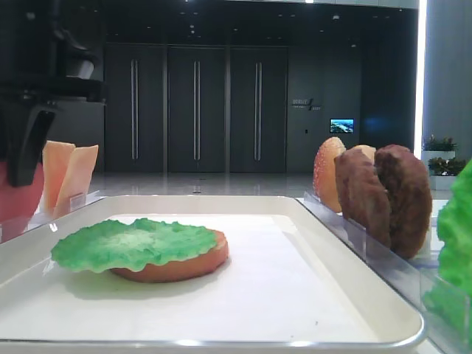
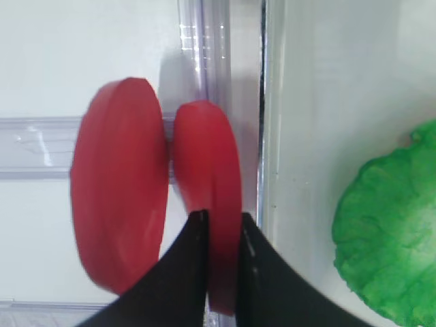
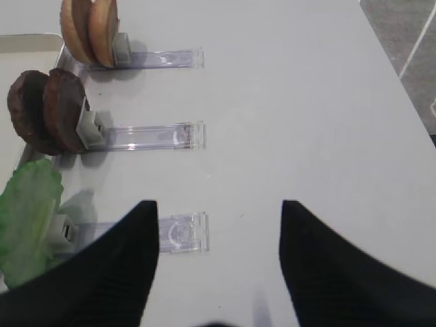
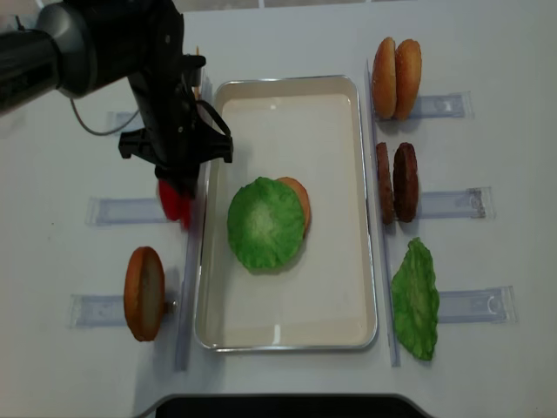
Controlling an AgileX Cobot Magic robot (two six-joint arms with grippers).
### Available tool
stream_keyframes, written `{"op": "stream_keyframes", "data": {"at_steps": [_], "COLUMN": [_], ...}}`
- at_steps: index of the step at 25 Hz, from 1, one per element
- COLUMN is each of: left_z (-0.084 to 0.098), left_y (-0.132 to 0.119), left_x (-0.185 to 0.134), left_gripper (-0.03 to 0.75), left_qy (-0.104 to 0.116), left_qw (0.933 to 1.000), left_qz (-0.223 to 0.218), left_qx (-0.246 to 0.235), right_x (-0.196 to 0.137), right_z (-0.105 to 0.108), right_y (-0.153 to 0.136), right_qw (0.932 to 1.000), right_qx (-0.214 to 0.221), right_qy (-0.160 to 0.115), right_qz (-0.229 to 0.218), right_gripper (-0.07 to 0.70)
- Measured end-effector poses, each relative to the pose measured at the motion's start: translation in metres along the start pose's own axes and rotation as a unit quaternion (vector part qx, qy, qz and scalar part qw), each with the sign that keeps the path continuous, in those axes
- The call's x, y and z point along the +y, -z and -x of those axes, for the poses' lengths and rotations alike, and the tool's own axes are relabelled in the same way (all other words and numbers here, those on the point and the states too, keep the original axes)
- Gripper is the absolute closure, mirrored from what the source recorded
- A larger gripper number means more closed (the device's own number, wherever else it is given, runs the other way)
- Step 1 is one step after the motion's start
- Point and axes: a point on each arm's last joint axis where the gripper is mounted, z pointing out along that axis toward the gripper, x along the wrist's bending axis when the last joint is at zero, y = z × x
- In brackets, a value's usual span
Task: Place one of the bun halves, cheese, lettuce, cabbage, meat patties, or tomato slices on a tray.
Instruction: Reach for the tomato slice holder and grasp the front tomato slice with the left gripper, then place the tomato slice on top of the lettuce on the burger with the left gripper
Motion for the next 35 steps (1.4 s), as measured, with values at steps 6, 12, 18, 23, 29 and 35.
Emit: {"op": "stream_keyframes", "data": {"at_steps": [6, 12, 18, 23, 29, 35], "left_z": [-0.001, -0.001, 0.020, 0.022, -0.002, -0.004], "left_y": [0.043, 0.067, 0.053, 0.039, 0.021, 0.013], "left_x": [-0.005, -0.015, -0.030, -0.039, -0.040, -0.042], "left_gripper": [0.655, 0.656, 0.656, 0.657, 0.657, 0.657], "left_qy": [0.015, 0.013, -0.048, -0.073, -0.058, -0.089], "left_qw": [0.9976, 0.9948, 0.9799, 0.9556, 0.9281, 0.9121], "left_qz": [0.048, 0.065, 0.058, 0.052, 0.055, 0.076], "left_qx": [-0.048, -0.078, -0.185, -0.281, -0.364, -0.393], "right_x": [0.000, 0.000, 0.000, 0.000, 0.000, 0.000], "right_z": [0.000, 0.000, 0.000, 0.000, 0.000, 0.000], "right_y": [0.000, 0.000, 0.000, 0.000, 0.000, 0.000], "right_qw": [1.0000, 1.0000, 1.0000, 1.0000, 1.0000, 1.0000], "right_qx": [0.000, 0.000, 0.000, 0.000, 0.000, 0.000], "right_qy": [0.000, 0.000, 0.000, 0.000, 0.000, 0.000], "right_qz": [0.000, 0.000, 0.000, 0.001, 0.001, 0.001], "right_gripper": [0.251, 0.251, 0.251, 0.251, 0.251, 0.260]}}
